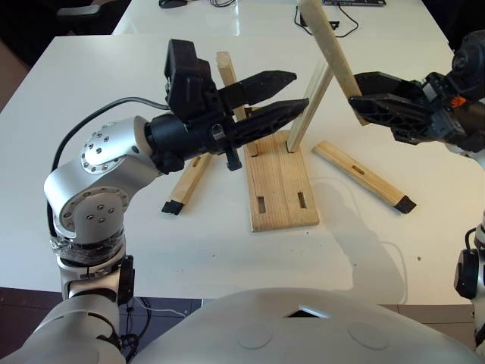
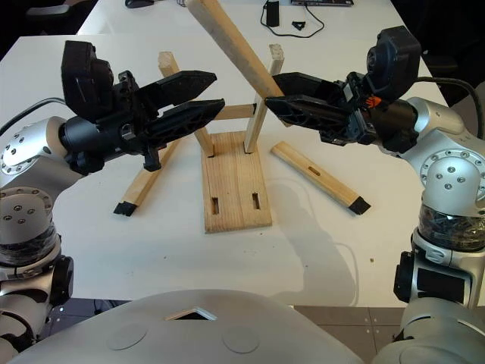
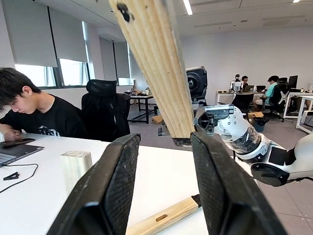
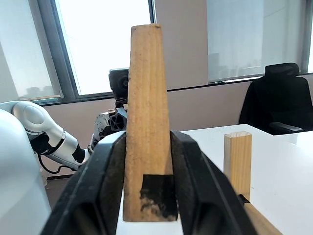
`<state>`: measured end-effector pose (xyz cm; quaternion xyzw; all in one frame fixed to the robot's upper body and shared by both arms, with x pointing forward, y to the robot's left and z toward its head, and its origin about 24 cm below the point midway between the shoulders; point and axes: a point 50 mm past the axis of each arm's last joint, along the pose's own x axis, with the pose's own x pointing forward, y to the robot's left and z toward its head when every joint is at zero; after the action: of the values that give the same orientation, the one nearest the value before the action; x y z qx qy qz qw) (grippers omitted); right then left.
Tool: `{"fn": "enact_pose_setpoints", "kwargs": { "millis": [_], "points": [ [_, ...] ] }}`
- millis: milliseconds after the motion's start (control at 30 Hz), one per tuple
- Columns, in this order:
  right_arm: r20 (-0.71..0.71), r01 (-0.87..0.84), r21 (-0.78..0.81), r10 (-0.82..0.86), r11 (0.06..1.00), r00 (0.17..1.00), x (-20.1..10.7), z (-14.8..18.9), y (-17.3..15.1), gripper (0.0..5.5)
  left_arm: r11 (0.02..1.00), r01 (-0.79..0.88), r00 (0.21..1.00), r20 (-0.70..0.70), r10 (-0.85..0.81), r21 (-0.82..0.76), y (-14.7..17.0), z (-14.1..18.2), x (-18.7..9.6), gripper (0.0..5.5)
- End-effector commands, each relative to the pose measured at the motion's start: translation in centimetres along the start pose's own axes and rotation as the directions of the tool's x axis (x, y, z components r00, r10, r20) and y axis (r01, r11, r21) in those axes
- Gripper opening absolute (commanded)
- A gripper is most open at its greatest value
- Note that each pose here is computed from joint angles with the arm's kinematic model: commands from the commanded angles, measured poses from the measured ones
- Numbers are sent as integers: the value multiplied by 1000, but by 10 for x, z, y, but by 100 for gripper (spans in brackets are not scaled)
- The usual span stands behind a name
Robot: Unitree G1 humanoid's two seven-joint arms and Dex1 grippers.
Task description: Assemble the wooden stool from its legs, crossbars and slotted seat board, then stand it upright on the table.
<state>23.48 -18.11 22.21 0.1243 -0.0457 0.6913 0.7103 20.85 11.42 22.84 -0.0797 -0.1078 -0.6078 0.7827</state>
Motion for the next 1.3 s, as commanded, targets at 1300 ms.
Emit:
{"fn": "enact_pose_setpoints", "kwargs": {
  "millis": [1300],
  "points": [
    [-186, 43, -76, -56, 996, 981, -4, -36, -6, 235, 982, 156, 982, -123, -143, 106, -12, 0, -3, 129]
  ]
}}
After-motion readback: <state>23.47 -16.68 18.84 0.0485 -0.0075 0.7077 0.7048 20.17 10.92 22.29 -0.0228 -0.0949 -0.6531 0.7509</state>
